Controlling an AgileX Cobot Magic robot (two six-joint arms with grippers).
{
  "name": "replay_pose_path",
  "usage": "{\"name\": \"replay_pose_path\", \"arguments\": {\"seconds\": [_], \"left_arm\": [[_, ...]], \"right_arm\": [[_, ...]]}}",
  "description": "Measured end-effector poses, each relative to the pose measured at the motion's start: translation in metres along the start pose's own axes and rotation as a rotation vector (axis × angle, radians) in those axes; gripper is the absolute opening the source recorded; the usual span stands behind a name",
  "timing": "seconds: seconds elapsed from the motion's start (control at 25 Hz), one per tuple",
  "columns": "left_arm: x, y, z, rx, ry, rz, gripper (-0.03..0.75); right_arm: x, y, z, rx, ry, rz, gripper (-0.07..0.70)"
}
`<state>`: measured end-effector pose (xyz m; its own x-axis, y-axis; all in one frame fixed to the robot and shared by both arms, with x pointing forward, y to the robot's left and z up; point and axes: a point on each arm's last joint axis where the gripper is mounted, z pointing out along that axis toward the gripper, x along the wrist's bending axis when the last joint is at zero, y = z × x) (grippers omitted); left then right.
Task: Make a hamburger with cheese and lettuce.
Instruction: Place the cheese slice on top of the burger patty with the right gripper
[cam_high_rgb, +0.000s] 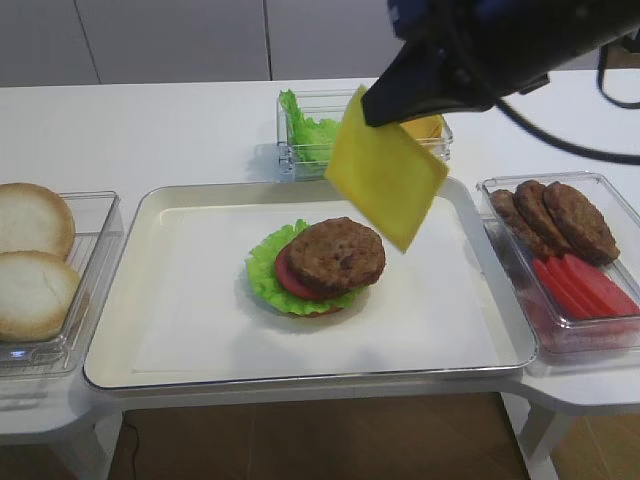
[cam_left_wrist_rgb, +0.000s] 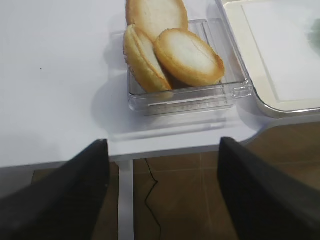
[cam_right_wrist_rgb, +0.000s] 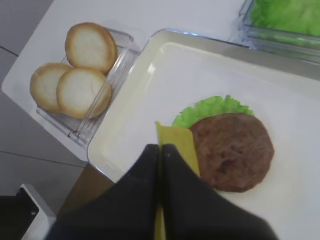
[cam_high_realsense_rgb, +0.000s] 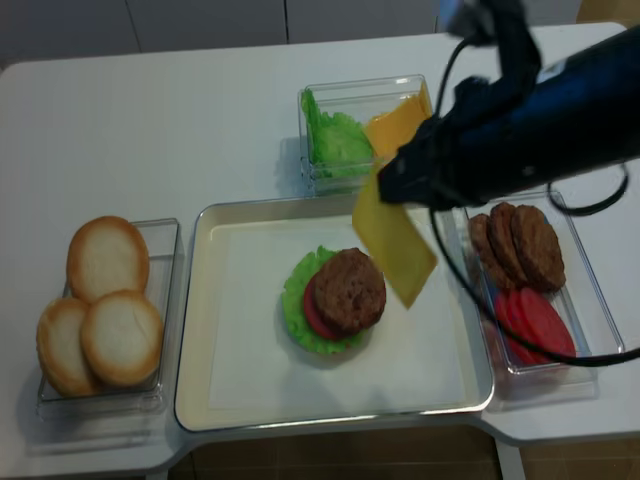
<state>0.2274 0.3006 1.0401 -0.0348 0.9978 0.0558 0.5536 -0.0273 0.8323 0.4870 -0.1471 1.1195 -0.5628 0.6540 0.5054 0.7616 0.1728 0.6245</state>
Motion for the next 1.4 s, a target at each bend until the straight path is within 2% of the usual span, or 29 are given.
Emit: {"name": "replay_pose_path", "arguments": {"seconds": [0.32,0.6,1.08,1.4], "left_arm": [[0.0,0.0,0.0,0.0,0.0,0.0,0.493],[0.0,0.0,0.0,0.0,0.0,0.0,0.493],[0.0,0.0,0.0,0.0,0.0,0.0,0.493],[0.0,0.0,0.0,0.0,0.0,0.0,0.493]], "right_arm": [[0.008,-0.009,0.062,0.083,0.04,-0.013,0.001],[-0.008,-0.012,0.097,0.099,0.015,0.022,0.001],[-0.022,-0.011,0.112,0.065,-0.04,-0.003,0.001],[-0.027,-0.012,0.112,0.075,-0.087,-0.075,0.001]]}}
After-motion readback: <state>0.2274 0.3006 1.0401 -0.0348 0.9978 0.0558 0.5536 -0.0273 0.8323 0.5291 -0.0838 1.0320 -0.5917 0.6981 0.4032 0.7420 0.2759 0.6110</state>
